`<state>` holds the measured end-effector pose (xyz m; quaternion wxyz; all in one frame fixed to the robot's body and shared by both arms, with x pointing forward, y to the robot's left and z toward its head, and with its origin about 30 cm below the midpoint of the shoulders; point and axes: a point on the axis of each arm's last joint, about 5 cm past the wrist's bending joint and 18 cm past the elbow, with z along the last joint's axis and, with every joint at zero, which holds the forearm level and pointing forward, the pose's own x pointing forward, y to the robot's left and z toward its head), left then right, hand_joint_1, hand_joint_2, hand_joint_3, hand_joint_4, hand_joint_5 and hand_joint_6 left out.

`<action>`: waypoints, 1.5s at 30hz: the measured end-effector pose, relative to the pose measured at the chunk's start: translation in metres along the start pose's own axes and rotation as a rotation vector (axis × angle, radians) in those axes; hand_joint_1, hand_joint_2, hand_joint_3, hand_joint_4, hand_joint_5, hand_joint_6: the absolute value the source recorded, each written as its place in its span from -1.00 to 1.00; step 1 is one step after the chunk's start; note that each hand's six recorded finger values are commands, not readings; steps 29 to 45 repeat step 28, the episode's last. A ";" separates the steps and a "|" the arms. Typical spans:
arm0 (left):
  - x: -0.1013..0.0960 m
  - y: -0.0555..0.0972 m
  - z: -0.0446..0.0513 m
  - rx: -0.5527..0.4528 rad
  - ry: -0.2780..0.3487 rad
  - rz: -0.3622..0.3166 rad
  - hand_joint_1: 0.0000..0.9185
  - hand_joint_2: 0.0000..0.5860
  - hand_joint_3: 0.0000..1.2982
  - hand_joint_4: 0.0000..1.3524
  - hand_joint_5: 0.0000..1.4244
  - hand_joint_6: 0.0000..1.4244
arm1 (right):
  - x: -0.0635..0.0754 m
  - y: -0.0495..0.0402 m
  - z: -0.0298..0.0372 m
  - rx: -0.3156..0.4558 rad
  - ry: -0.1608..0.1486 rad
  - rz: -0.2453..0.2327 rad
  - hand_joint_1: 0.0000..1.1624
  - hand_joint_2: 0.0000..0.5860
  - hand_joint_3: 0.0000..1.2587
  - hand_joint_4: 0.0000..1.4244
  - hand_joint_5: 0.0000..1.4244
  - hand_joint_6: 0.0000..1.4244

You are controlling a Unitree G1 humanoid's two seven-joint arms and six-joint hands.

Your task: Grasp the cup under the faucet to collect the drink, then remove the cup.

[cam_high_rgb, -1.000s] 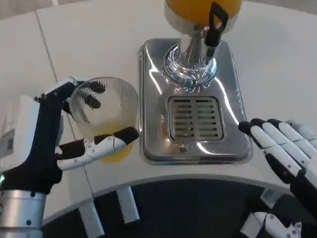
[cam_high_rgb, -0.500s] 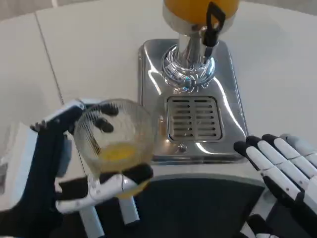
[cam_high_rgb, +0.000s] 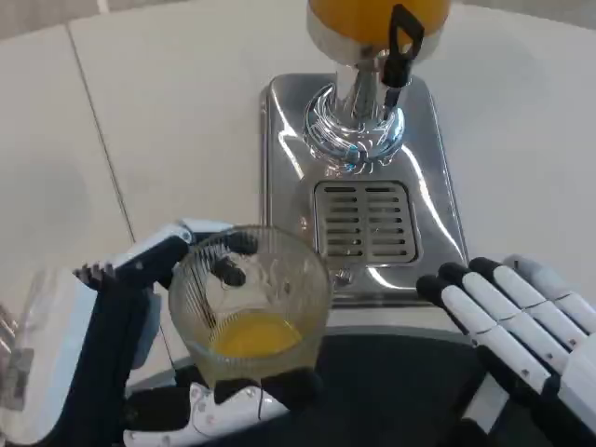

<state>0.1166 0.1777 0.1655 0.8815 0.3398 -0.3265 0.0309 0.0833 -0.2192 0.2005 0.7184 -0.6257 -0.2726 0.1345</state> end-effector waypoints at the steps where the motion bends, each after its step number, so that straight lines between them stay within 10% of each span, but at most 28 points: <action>1: 0.000 0.000 0.0002 -0.001 0.001 -0.003 0.69 -1.00 0.81 0.61 1.00 1.00 | 0.000 0.0003 0.0002 0.002 0.000 0.000 -0.92 0.80 -1.00 -1.00 -1.00 -1.00; 45: 0.003 -0.005 0.0035 -0.026 -0.005 0.010 0.70 -1.00 0.81 0.60 1.00 1.00 | 0.002 0.0095 0.0088 0.059 0.028 0.005 -0.92 0.83 -1.00 -1.00 -1.00 -1.00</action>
